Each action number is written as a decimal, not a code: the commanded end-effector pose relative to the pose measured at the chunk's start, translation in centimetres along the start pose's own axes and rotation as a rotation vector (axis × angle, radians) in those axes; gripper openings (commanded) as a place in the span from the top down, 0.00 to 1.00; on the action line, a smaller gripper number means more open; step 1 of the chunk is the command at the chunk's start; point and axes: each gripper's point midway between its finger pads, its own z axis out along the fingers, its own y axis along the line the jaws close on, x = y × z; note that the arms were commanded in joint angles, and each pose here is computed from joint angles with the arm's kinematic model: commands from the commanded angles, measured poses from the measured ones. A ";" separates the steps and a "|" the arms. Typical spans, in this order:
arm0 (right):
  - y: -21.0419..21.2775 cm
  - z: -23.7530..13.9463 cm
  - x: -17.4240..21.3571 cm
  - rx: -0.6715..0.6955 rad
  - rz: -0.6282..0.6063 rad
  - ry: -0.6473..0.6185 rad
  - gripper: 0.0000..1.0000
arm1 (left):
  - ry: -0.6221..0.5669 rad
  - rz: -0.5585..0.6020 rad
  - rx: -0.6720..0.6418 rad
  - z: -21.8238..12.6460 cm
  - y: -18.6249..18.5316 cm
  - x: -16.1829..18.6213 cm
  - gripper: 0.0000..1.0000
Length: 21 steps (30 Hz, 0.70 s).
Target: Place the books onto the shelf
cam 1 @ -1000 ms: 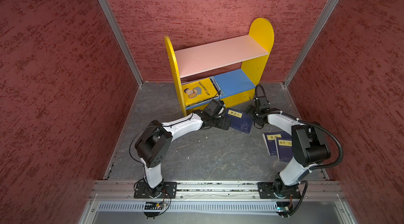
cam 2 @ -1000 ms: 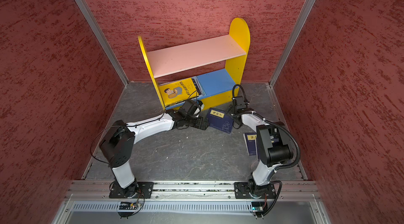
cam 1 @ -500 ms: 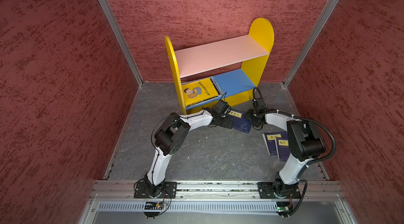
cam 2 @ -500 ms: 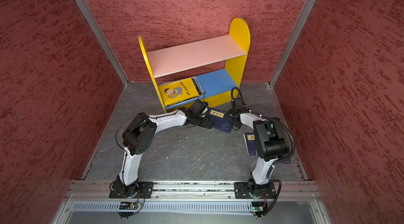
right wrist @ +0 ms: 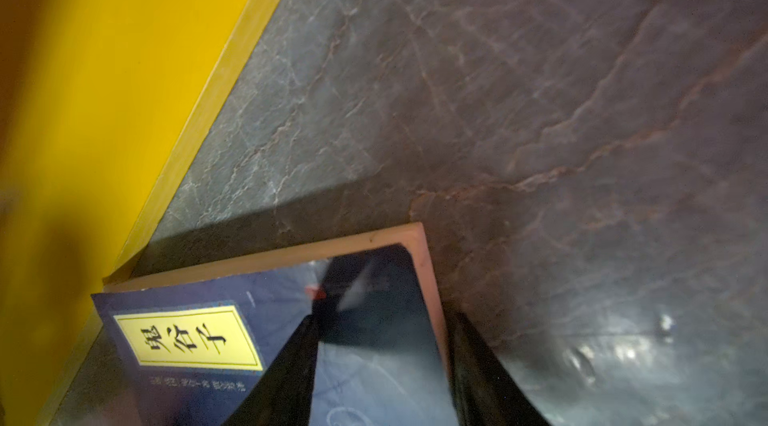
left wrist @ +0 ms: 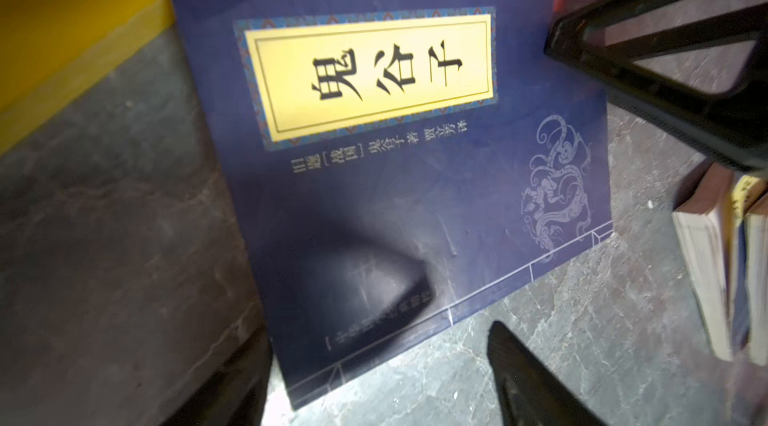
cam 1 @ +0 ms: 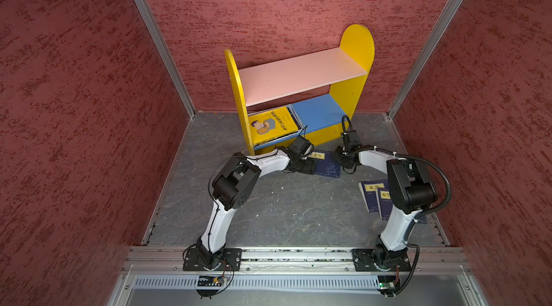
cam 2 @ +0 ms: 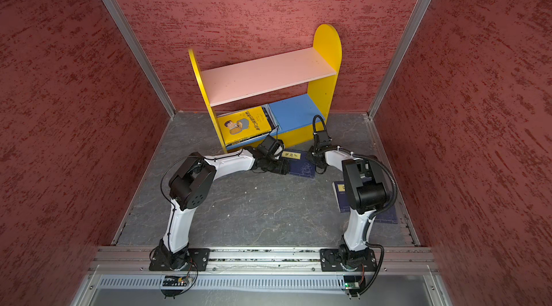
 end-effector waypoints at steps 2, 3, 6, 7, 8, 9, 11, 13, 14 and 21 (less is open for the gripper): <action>0.3 1.5 4.4 -0.019 -0.045 0.152 0.48 | -0.067 0.003 0.146 -2.5 -3.8 -1.5 0.32; 0.7 1.4 4.5 -0.038 -0.046 0.154 0.48 | -0.076 0.001 0.151 -2.9 -4.0 -1.7 0.36; 1.6 1.2 4.6 -0.087 -0.042 0.159 0.48 | -0.101 -0.012 0.165 -3.9 -4.5 -2.2 0.45; 1.8 1.0 4.6 -0.095 -0.040 0.158 0.48 | -0.111 -0.017 0.170 -4.2 -4.7 -2.4 0.48; 2.0 0.9 4.6 -0.103 -0.039 0.155 0.48 | -0.121 -0.024 0.174 -4.5 -4.7 -2.5 0.50; 2.2 0.8 4.7 -0.110 -0.037 0.155 0.49 | -0.133 -0.029 0.177 -4.9 -4.9 -2.6 0.54; 2.4 0.6 4.7 -0.126 -0.034 0.151 0.48 | -0.152 -0.036 0.172 -5.3 -4.9 -2.7 0.61; 2.6 0.3 4.7 -0.137 -0.029 0.150 0.48 | -0.162 -0.038 0.169 -5.7 -5.0 -2.6 0.73; 2.7 0.3 4.7 -0.143 -0.026 0.151 0.48 | -0.163 -0.039 0.169 -5.7 -5.1 -2.6 0.78; 4.1 -1.2 4.1 -0.205 0.000 0.123 0.41 | -0.164 -0.034 0.165 -6.2 -5.4 -2.3 1.00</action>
